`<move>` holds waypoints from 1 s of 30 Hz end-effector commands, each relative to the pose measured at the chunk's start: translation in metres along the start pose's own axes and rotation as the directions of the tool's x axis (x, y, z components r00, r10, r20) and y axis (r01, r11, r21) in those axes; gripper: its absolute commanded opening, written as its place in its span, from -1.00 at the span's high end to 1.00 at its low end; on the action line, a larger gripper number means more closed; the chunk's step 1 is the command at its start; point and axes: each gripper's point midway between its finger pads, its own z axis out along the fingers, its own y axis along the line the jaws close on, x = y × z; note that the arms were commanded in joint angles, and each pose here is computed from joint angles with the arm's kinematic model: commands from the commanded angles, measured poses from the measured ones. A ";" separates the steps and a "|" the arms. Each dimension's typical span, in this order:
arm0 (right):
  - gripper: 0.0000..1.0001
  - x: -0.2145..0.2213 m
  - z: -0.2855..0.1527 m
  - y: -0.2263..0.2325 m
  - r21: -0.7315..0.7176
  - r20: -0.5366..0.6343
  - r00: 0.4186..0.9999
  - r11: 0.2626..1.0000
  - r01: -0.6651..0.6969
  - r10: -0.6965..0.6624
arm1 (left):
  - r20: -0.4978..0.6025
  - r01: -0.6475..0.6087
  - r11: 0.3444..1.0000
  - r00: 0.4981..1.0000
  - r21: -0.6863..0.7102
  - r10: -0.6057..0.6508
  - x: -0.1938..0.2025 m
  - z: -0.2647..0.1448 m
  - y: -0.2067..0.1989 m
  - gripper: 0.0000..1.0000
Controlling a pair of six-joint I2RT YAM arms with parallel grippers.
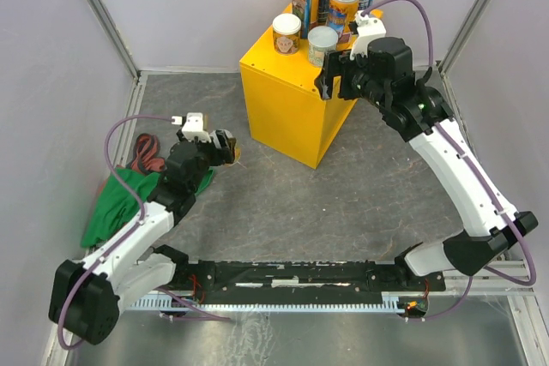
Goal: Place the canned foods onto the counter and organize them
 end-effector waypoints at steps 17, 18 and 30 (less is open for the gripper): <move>-0.79 -0.025 -0.040 -0.022 0.099 0.172 0.983 0.992 -0.079 0.061 | 0.294 -0.188 0.848 0.955 0.495 0.041 -0.220 -0.078 -0.128 0.95; -0.79 -0.026 -0.041 -0.022 0.103 0.175 0.983 0.992 -0.079 0.061 | 0.305 -0.197 0.847 0.951 0.494 0.043 -0.228 -0.079 -0.131 0.95; -0.79 -0.034 -0.043 -0.023 0.106 0.200 0.978 0.991 -0.084 0.062 | 0.425 -0.306 0.812 0.902 0.496 0.080 -0.299 -0.075 -0.169 0.94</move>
